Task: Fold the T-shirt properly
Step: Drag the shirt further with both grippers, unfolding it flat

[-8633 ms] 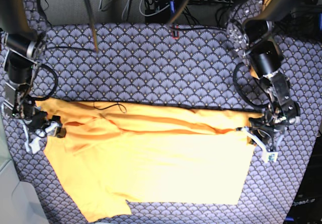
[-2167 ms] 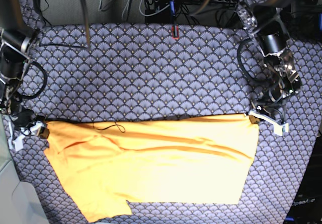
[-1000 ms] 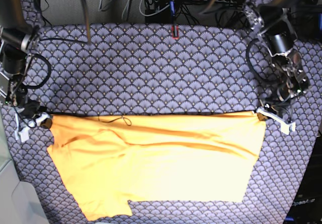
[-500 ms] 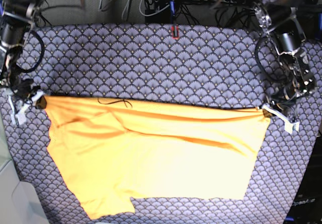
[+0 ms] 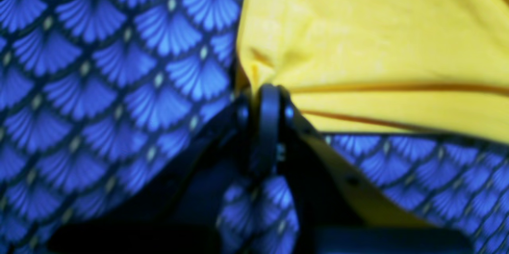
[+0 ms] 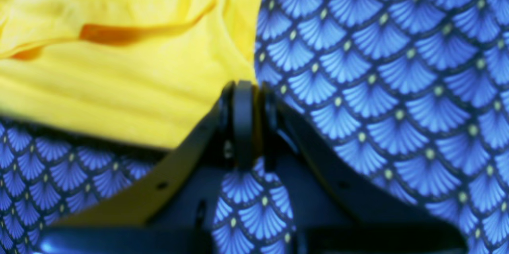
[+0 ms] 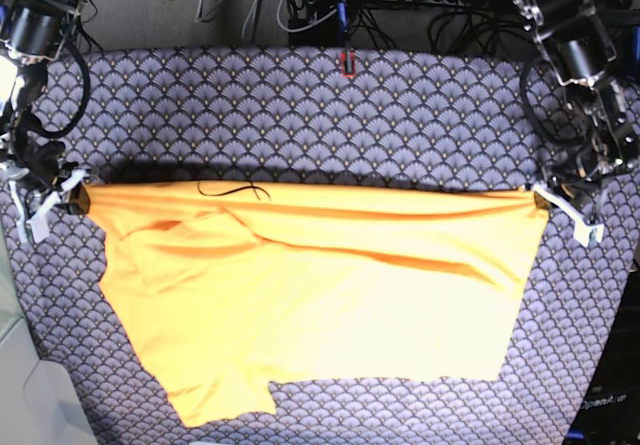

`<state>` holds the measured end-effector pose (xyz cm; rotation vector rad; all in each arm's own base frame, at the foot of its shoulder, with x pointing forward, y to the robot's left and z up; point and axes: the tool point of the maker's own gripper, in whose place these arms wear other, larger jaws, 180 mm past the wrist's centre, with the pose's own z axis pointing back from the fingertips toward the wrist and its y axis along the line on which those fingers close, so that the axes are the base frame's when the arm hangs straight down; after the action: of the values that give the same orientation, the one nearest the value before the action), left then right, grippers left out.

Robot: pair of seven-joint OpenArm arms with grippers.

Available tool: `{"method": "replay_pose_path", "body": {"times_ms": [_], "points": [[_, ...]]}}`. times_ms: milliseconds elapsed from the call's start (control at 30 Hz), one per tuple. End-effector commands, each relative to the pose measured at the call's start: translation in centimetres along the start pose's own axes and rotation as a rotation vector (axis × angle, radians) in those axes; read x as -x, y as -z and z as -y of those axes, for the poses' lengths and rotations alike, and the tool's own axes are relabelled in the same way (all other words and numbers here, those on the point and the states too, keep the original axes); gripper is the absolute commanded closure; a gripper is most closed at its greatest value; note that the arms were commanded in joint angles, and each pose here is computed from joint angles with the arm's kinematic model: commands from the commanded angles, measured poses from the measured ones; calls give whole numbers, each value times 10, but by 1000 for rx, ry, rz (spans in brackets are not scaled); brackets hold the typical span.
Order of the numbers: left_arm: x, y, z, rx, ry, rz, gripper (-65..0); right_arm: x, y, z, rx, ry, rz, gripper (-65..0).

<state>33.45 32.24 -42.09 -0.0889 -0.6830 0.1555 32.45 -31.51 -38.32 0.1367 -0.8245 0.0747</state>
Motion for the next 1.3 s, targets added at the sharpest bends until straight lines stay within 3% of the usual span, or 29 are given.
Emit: {"method": "replay_pose_path", "body": {"times_ms": [0, 267, 400, 667, 1000, 1267], "points": [[-20, -15, -24, -80, 37, 35, 0, -15, -12, 17, 41, -19, 41, 0], [-15, -31, -35, -121, 91, 15, 0, 22, -30, 19, 58, -36, -21, 0], [-11, -31, -35, -120, 93, 1, 0, 27, -46, 9, 77, -55, -1, 0], [26, -34, -26, -36, 219, -139, 0, 50, -62, 7, 101, -35, -20, 0], [72, -61, -31, -71, 303, -196, 0, 81, -86, 26, 169, 25, -58, 0], [101, -75, -36, -82, 330, -252, 0, 100, -89, 16, 159, 52, -68, 0]]}}
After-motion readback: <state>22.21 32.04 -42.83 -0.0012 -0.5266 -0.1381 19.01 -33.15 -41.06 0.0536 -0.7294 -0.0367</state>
